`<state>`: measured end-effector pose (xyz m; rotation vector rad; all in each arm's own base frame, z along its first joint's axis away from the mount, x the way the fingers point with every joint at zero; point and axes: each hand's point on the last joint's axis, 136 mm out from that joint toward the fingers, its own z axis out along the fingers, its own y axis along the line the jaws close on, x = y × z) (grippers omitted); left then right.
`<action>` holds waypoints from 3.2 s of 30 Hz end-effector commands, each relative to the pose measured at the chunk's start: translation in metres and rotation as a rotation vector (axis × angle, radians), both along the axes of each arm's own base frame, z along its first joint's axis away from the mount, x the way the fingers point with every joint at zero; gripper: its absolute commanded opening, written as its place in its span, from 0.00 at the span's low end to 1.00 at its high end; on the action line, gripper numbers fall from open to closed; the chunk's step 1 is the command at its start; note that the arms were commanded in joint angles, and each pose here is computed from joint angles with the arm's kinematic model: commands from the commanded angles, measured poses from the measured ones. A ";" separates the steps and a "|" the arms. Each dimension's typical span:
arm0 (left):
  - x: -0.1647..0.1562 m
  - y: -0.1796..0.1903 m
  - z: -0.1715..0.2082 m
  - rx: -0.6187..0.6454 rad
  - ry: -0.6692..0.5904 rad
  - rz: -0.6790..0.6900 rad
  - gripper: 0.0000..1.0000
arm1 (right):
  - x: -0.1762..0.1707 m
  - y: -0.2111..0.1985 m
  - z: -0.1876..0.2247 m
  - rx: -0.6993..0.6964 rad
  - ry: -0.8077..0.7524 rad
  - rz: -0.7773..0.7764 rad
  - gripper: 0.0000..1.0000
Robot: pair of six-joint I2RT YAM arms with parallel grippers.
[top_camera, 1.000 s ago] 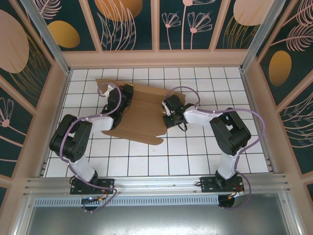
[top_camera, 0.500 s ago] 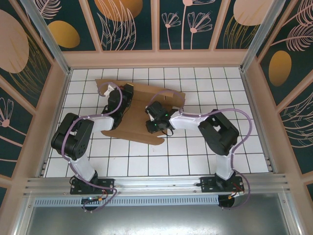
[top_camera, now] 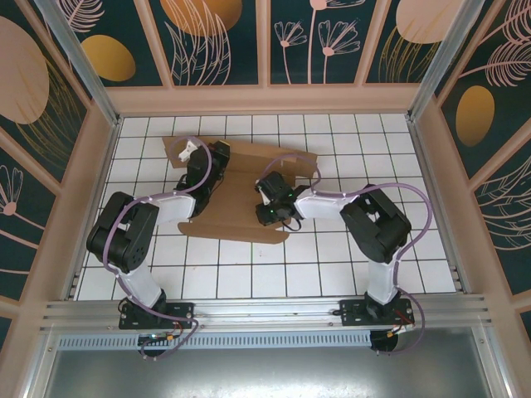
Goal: Fold the paper box
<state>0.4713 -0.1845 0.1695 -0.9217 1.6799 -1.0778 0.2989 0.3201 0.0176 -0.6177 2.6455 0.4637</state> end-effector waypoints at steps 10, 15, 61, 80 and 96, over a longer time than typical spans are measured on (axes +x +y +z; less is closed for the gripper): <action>-0.024 -0.007 -0.051 0.122 0.179 0.010 0.00 | -0.001 -0.123 -0.021 -0.205 0.115 -0.190 0.21; -0.022 -0.007 -0.068 0.100 0.217 0.029 0.00 | 0.017 -0.085 0.033 0.032 0.056 -0.138 0.32; -0.020 -0.021 -0.053 -0.024 0.167 -0.016 0.00 | 0.127 -0.040 0.178 1.388 0.084 -0.869 0.16; -0.034 0.020 0.034 0.041 0.016 -0.242 0.86 | 0.125 -0.060 0.165 1.360 0.103 -0.866 0.03; -0.032 0.044 0.033 -0.166 -0.066 -0.369 0.73 | 0.126 -0.060 0.166 1.384 0.136 -0.850 0.03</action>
